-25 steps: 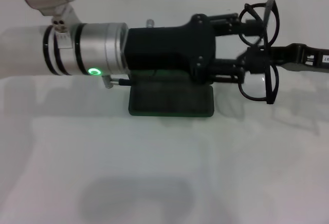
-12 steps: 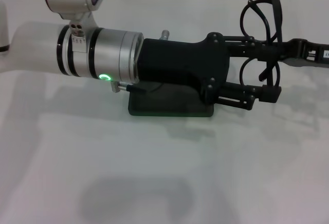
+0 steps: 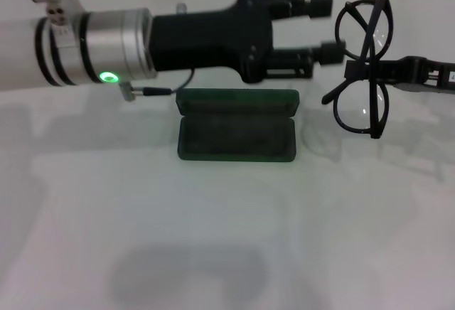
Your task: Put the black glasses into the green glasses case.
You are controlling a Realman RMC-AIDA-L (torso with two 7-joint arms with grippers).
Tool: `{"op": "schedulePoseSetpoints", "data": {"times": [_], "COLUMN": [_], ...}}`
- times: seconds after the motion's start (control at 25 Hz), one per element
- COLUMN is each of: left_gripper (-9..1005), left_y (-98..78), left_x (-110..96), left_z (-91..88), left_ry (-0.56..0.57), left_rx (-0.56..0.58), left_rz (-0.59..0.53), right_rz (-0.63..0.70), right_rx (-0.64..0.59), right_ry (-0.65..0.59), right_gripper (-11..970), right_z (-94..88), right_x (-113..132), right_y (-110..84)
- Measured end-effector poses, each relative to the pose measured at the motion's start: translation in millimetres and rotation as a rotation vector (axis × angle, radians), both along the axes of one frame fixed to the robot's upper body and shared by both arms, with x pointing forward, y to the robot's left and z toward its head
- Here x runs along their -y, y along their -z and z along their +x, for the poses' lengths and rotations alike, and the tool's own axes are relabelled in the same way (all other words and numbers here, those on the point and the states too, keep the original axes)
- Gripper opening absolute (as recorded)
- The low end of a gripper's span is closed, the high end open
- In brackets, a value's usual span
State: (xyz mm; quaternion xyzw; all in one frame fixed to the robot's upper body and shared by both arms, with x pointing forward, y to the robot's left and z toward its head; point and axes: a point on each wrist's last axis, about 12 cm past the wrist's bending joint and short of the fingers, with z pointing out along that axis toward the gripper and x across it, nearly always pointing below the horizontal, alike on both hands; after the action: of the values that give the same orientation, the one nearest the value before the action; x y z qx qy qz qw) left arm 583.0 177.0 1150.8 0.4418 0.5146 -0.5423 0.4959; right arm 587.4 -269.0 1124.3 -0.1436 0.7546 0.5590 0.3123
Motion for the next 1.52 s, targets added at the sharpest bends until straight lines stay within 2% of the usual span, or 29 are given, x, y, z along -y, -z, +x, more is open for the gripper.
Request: {"op": "schedulePoseSetpoints", "data": {"times": [0.12,0.24,0.36,0.44,0.48,0.52,0.72,1.52], "left_gripper": [756,756,756,756,756,756,756,756], "left_y": [-5.5,-11.3,-15.5,-16.1,-16.1,-14.8,-10.3,5.5], "left_x": [-2.2,4.7,20.3,29.5,29.5,35.8,37.8,41.6], "left_z": [1.5,3.5,6.7,9.9,9.9,12.9,14.4,2.3], "left_ry": [0.003,0.037,0.089,0.098,0.098,0.088,0.073,0.091], "left_rx": [0.006,-0.008,-0.114,-0.186,-0.186,-0.245,-0.310,-0.330], "left_rz": [-0.027,-0.028,0.012,0.048,0.048,0.077,0.115,0.123], "right_rz": [-0.005,-0.012,-0.022,-0.030,-0.033,-0.035,-0.038,-0.026], "right_rx": [-0.001,0.002,0.006,0.009,0.011,0.012,0.037,0.076], "right_ry": [-0.008,-0.019,-0.032,-0.036,-0.039,-0.042,-0.051,-0.046], "right_gripper": [97,97,99,101,102,103,107,126], "right_z": [-0.6,0.7,2.4,2.8,2.8,2.6,1.4,0.8], "right_x": [-1.3,-5.0,-11.2,-13.2,-14.0,-14.3,-16.3,-16.3], "right_y": [0.8,0.3,0.4,0.7,0.9,1.1,1.6,-2.0]}}
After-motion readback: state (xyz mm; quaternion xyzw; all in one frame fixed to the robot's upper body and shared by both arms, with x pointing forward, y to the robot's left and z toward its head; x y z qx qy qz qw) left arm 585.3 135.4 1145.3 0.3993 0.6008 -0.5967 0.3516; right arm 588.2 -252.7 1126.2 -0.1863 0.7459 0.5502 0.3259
